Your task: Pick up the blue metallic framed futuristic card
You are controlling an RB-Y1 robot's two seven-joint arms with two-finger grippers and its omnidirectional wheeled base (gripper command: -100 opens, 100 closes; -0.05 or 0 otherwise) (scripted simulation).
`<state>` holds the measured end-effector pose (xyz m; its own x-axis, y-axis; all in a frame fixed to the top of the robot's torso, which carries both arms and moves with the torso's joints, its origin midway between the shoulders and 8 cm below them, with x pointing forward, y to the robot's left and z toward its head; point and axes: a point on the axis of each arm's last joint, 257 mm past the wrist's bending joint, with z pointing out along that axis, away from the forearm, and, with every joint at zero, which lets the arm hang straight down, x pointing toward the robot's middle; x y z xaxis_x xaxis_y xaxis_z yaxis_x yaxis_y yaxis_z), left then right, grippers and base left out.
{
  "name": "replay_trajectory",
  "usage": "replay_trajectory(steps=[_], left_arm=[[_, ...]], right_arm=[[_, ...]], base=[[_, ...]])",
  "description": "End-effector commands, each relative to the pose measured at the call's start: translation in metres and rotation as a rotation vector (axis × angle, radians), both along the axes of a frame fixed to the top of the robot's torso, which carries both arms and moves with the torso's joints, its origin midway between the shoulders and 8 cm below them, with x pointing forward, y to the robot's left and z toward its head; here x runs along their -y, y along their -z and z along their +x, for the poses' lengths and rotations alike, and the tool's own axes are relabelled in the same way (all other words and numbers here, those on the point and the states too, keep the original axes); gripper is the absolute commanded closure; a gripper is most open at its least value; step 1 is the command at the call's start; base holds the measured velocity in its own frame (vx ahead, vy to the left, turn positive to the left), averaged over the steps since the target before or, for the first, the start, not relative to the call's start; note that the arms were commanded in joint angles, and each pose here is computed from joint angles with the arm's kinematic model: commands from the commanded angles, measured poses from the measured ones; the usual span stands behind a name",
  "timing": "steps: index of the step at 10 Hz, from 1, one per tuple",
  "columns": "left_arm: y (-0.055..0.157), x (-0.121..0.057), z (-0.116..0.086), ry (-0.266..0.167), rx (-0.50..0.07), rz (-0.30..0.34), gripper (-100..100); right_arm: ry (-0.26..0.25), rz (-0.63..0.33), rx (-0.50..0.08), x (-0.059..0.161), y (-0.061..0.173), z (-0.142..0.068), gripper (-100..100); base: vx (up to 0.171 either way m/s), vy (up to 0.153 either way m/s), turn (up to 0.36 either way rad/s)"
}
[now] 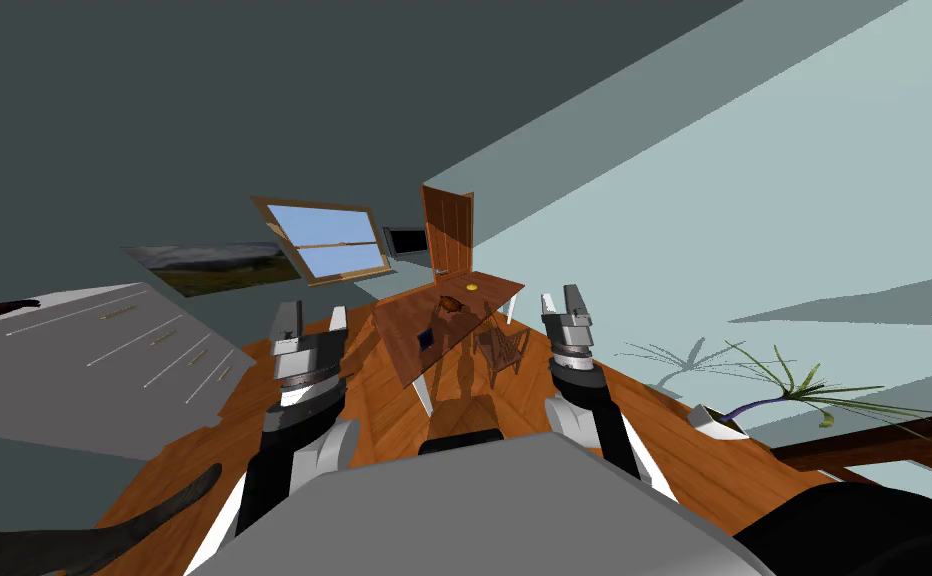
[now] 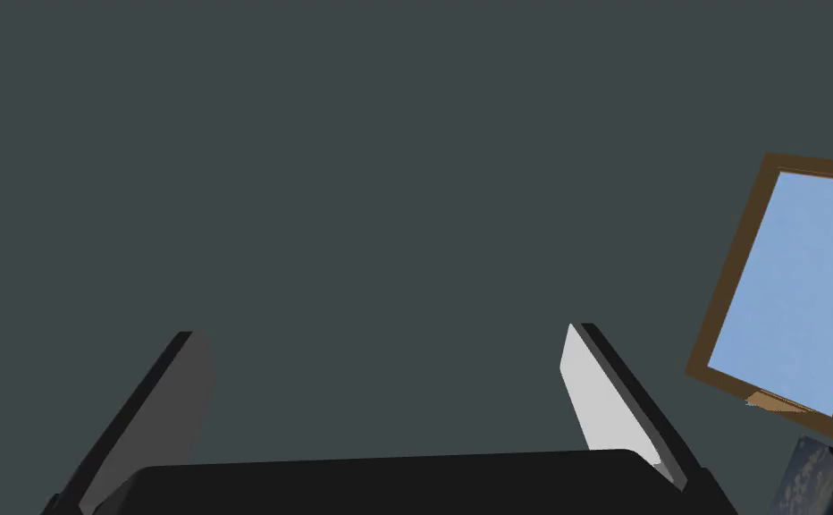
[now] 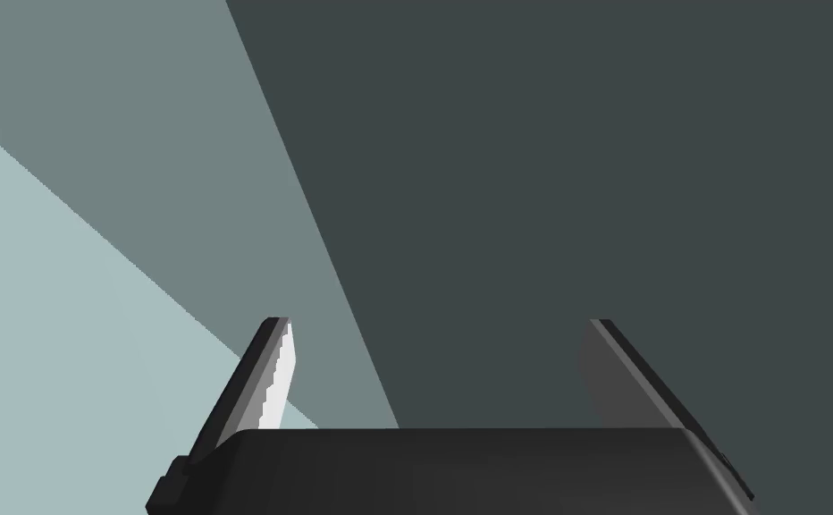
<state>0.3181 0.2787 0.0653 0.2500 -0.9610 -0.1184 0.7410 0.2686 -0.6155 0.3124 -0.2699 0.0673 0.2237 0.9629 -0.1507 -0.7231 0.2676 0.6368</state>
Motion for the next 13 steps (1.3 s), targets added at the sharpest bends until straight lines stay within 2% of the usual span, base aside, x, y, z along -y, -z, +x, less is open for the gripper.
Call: replay_trajectory(steps=[1,5,6,8,13], left_arm=[[0.006,0.004,0.005,0.011,-0.017,0.034,-100],[0.038,0.014,0.025,0.019,-0.085,0.133,-100],[0.043,0.013,0.028,0.018,-0.096,0.132,-100],[0.065,0.016,0.039,0.007,-0.135,0.183,-100],[0.106,0.014,0.056,-0.015,-0.210,0.235,-100]], right_arm=[[0.000,0.000,0.000,0.000,0.000,0.000,0],[0.000,0.000,0.000,0.000,0.000,0.000,0],[0.000,0.000,0.000,0.000,0.000,0.000,0],[0.000,0.000,0.000,0.000,0.000,0.000,0],[0.000,0.000,0.000,0.000,0.000,0.000,0]], base=[[0.000,0.005,-0.057],[-0.003,0.025,-0.103],[-0.003,0.025,-0.049],[-0.005,0.024,-0.158],[-0.008,0.025,-0.081]])
